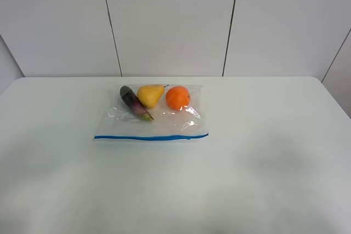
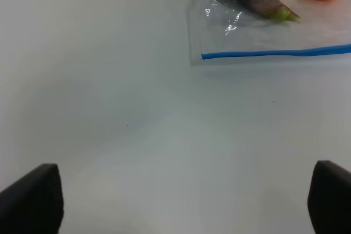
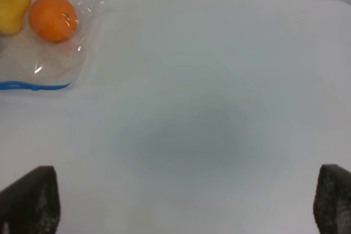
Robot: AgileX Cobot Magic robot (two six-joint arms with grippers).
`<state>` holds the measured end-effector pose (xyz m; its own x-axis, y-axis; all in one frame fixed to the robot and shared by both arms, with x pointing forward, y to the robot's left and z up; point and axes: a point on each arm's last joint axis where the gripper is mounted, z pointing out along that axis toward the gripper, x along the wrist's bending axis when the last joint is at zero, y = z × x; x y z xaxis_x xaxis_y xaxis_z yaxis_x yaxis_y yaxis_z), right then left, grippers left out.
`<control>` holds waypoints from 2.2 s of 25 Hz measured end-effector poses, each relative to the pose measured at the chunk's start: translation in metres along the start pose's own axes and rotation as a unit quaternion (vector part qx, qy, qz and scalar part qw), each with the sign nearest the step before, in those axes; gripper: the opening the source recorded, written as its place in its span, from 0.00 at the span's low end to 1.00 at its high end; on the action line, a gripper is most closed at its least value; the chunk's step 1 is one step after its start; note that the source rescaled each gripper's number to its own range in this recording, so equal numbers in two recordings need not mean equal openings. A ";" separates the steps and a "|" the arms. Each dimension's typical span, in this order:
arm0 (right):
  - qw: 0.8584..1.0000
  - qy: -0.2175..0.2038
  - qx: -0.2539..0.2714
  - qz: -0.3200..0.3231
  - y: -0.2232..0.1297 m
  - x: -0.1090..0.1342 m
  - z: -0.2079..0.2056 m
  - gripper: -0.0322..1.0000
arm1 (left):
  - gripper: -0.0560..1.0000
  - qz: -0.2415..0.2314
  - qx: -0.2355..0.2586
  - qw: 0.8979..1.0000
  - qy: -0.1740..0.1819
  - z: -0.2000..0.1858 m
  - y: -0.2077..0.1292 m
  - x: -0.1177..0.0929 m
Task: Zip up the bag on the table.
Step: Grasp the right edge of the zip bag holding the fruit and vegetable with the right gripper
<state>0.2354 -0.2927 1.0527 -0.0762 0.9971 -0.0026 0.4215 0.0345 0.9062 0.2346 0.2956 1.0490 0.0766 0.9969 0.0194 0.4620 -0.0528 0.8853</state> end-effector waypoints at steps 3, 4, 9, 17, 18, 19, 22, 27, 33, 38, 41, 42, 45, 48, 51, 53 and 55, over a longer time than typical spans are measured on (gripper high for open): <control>1.000 0.000 0.000 0.000 0.000 0.000 0.000 1.00 | 1.00 0.000 0.000 1.000 0.000 0.000 0.000 0.000; 1.000 0.000 0.000 0.000 0.000 0.000 0.000 1.00 | 1.00 0.000 0.000 1.000 0.000 0.000 0.000 0.000; 1.000 0.001 0.014 0.002 0.017 -0.001 0.003 1.00 | 1.00 0.000 0.000 1.000 0.000 0.000 0.000 0.000; 0.990 0.035 0.129 0.043 0.102 -0.001 0.064 1.00 | 1.00 0.000 0.000 1.000 0.000 0.000 0.000 0.000; 0.987 0.042 0.147 0.053 0.112 -0.001 0.078 1.00 | 1.00 0.000 0.000 1.000 0.000 0.000 0.000 0.000; 0.984 0.053 0.159 0.065 0.121 0.000 0.089 1.00 | 1.00 0.000 0.000 1.000 0.000 0.000 0.000 0.000; 0.968 0.085 0.209 0.111 0.140 0.004 0.134 1.00 | 1.00 0.000 0.000 1.000 0.000 0.000 0.000 0.000; 0.928 0.141 0.298 0.174 0.142 0.011 0.221 1.00 | 1.00 0.000 0.000 1.000 0.000 0.000 0.000 0.000; 0.879 0.197 0.380 0.210 0.108 0.027 0.301 1.00 | 1.00 0.000 0.000 1.000 0.000 0.000 0.000 0.000; 0.848 0.215 0.430 0.222 0.063 0.057 0.349 1.00 | 1.00 0.000 0.000 1.000 0.000 0.000 0.000 0.000; 0.833 0.215 0.447 0.246 0.039 0.060 0.372 1.00 | 1.00 0.000 0.000 1.000 0.000 0.000 0.000 0.000; 0.828 0.218 0.451 0.254 0.033 0.061 0.379 0.98 | 1.00 0.000 0.000 1.000 0.000 0.000 0.000 0.000; 0.816 0.233 0.451 0.277 0.021 0.065 0.397 0.93 | 1.00 0.000 0.000 1.000 0.000 0.000 0.000 0.000; 0.807 0.249 0.447 0.296 0.017 0.069 0.411 0.92 | 1.00 0.000 0.000 1.000 0.000 0.000 0.000 0.000; 0.801 0.259 0.450 0.297 0.014 0.071 0.420 0.89 | 1.00 0.000 0.000 1.000 0.000 0.000 0.000 0.000; 0.797 0.259 0.455 0.300 0.010 0.071 0.423 0.85 | 1.00 0.000 0.000 1.000 0.000 0.000 0.000 0.000; 0.795 0.262 0.459 0.298 0.007 0.071 0.424 0.80 | 1.00 0.000 0.000 1.000 0.000 0.000 0.000 0.000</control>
<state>0.6158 -0.1926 0.8800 0.1207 0.6982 0.7057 0.9872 -0.1593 -0.0112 0.2346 0.2956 1.0490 0.0770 0.9968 0.0202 0.4619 -0.0537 0.8853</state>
